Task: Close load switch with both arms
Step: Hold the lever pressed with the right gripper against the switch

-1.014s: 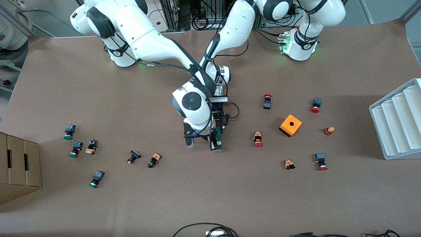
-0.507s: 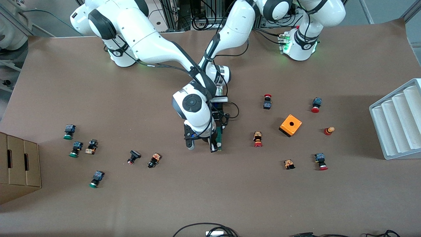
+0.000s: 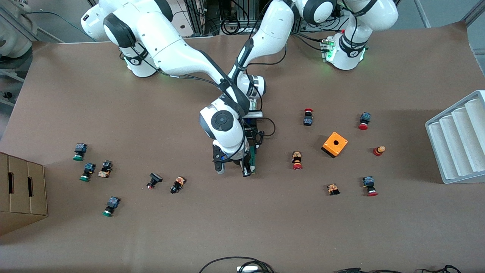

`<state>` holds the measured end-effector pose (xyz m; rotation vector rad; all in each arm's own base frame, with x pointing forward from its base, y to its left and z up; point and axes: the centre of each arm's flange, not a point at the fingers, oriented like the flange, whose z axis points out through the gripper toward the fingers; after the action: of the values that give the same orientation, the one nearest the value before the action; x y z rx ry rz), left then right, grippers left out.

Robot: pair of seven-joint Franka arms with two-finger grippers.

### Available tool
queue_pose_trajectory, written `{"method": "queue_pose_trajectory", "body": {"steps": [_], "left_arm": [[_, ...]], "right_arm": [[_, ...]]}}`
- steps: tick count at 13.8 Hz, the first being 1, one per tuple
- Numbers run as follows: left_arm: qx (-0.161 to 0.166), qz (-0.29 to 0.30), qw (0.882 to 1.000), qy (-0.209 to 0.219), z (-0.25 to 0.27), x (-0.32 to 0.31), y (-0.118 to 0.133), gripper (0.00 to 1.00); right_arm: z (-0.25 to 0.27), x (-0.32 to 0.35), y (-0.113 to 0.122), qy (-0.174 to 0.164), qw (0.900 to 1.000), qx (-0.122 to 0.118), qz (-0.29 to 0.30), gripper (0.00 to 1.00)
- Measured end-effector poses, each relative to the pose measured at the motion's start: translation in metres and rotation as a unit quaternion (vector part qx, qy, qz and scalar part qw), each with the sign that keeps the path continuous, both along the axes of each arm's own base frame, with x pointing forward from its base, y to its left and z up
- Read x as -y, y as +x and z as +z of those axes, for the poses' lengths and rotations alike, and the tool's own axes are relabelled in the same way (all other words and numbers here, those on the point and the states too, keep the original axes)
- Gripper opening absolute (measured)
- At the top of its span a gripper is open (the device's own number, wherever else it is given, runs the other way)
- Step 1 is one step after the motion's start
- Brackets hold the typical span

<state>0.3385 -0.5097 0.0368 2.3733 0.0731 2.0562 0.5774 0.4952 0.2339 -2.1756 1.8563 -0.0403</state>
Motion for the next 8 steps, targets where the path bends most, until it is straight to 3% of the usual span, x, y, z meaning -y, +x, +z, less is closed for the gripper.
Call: {"method": "queue_pose_trajectory", "body": {"steps": [8], "left_arm": [[0.000,0.000,1.000,0.000,0.0000,0.0001,0.0000,0.50]], "right_arm": [[-0.0040,0.0001,-0.0001,-0.002,1.000,-0.001,0.000,0.28]]}}
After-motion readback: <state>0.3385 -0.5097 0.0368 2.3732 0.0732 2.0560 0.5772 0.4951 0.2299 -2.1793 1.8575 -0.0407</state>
